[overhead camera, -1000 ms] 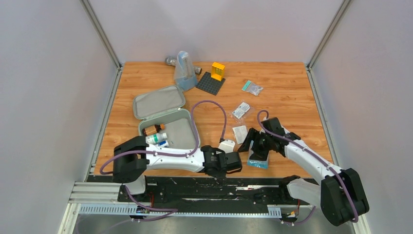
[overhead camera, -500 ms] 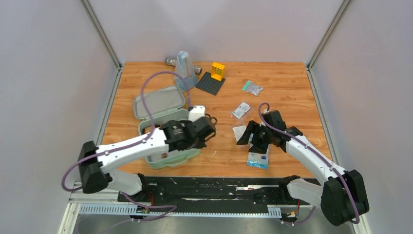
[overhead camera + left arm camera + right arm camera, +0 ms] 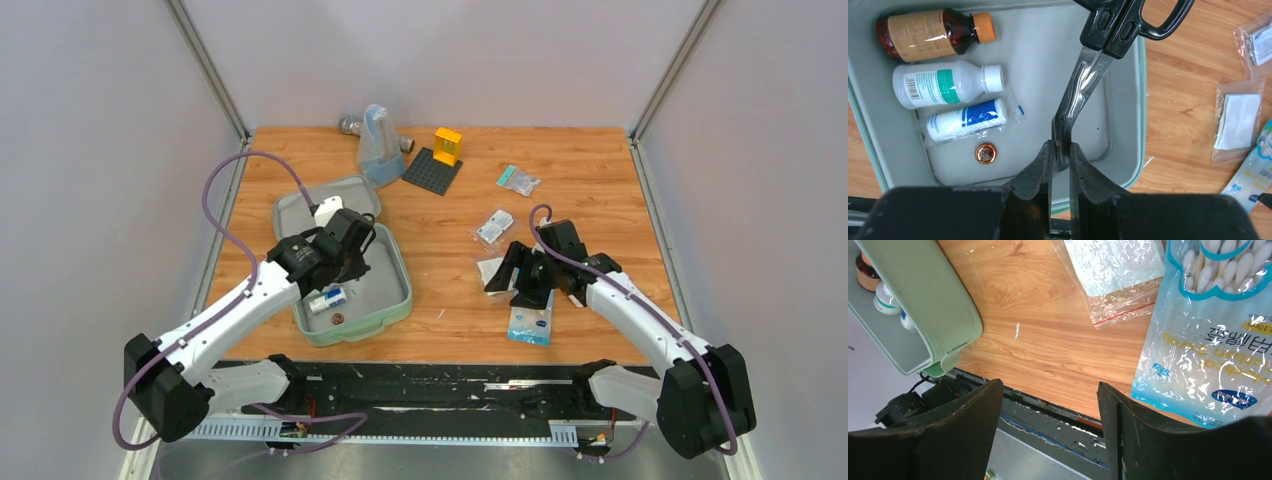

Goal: Organize the medicine kit
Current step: Place the scissors in the medicine box.

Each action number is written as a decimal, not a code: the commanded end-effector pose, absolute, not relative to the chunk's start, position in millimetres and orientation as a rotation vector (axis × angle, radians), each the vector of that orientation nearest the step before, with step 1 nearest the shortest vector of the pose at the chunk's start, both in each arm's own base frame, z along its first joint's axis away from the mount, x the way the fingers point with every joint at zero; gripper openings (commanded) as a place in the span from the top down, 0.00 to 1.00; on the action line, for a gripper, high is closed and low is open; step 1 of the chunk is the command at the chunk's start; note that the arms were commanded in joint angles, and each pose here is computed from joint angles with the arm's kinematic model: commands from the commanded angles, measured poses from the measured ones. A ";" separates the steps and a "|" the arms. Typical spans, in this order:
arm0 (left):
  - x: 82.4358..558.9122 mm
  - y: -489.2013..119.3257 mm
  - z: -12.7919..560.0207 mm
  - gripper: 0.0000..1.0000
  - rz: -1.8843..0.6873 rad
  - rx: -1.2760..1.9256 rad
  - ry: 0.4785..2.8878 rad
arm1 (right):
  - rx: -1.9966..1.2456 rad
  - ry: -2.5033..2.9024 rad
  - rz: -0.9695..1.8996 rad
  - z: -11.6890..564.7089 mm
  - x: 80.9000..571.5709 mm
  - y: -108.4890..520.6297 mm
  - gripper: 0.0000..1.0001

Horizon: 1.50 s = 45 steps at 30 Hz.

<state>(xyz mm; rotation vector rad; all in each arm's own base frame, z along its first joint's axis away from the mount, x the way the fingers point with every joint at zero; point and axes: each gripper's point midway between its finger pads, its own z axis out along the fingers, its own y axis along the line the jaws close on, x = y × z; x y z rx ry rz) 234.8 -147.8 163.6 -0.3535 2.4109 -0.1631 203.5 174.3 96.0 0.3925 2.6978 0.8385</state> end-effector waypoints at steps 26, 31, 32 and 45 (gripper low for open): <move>240.2 -163.8 84.7 1.00 -0.384 -0.845 2.480 | 0.326 2.655 0.754 112.1 223.7 169.9 0.28; 239.3 -166.1 74.9 1.00 -0.410 -0.866 2.475 | 0.326 2.660 0.751 111.1 224.5 170.2 0.28; 239.2 -167.3 71.2 1.00 -0.407 -0.868 2.485 | 0.326 2.659 0.751 111.4 224.9 170.3 0.28; 249.5 -176.0 57.5 0.80 -0.377 -0.836 2.526 | 0.310 2.651 0.734 114.9 227.4 168.6 0.27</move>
